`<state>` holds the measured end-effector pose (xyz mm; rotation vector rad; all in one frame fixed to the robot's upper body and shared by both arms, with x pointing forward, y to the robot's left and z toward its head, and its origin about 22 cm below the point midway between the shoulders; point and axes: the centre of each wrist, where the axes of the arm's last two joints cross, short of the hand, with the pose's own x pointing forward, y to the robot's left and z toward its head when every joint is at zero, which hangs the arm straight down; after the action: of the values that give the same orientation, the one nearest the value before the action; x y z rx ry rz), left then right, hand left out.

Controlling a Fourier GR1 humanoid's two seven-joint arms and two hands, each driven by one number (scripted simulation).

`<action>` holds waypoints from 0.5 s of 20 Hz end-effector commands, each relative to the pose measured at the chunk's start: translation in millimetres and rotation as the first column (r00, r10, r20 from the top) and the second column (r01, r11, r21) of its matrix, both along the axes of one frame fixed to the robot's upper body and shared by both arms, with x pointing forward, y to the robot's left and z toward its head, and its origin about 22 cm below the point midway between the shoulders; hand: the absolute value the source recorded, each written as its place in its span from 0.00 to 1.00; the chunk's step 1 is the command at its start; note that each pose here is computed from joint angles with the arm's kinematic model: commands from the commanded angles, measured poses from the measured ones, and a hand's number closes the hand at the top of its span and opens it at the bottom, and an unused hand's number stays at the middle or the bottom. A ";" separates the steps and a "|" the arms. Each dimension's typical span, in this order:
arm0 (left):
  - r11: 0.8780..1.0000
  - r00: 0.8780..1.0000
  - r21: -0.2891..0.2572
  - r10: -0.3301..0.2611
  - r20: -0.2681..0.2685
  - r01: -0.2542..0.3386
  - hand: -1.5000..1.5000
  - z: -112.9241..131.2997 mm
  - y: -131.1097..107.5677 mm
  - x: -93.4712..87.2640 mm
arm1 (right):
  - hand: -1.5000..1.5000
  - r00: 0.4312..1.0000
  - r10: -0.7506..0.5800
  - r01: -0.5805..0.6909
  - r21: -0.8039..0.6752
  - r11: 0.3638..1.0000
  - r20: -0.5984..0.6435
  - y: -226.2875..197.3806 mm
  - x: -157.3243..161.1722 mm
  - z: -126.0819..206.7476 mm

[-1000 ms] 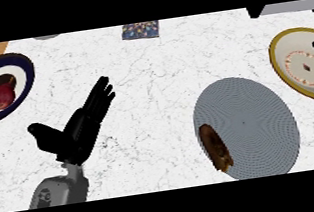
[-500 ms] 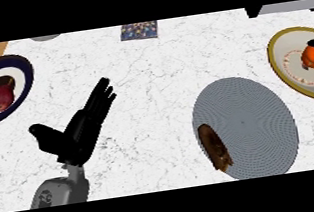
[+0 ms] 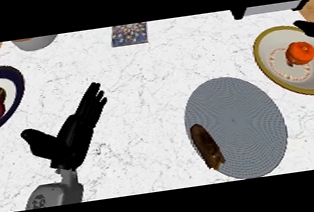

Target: Pick the squash from the placemat and place it in the bowl

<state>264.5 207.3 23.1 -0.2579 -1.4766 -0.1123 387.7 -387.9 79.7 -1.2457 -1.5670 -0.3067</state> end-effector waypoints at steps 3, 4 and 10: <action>0.999 0.999 0.003 0.047 -0.028 -0.047 0.50 -9.7 11.8 -10.9 | 0.00 0.978 0.083 -0.091 0.031 0.995 0.190 18.4 -48.4 -36.9; 0.999 0.999 -0.011 0.033 -0.029 -0.034 0.50 -9.9 4.4 -11.3 | 0.00 0.964 0.121 -0.130 0.021 0.991 0.236 33.8 -44.7 -24.2; 0.999 0.999 0.018 0.047 -0.020 -0.046 0.50 -3.4 21.1 -6.9 | 0.00 0.953 0.191 -0.185 -0.047 0.982 0.235 61.4 -104.8 -59.1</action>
<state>257.3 223.1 18.3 -0.2148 -1.4636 -0.0759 316.2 -340.9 34.8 -1.1176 -1.8401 -0.3444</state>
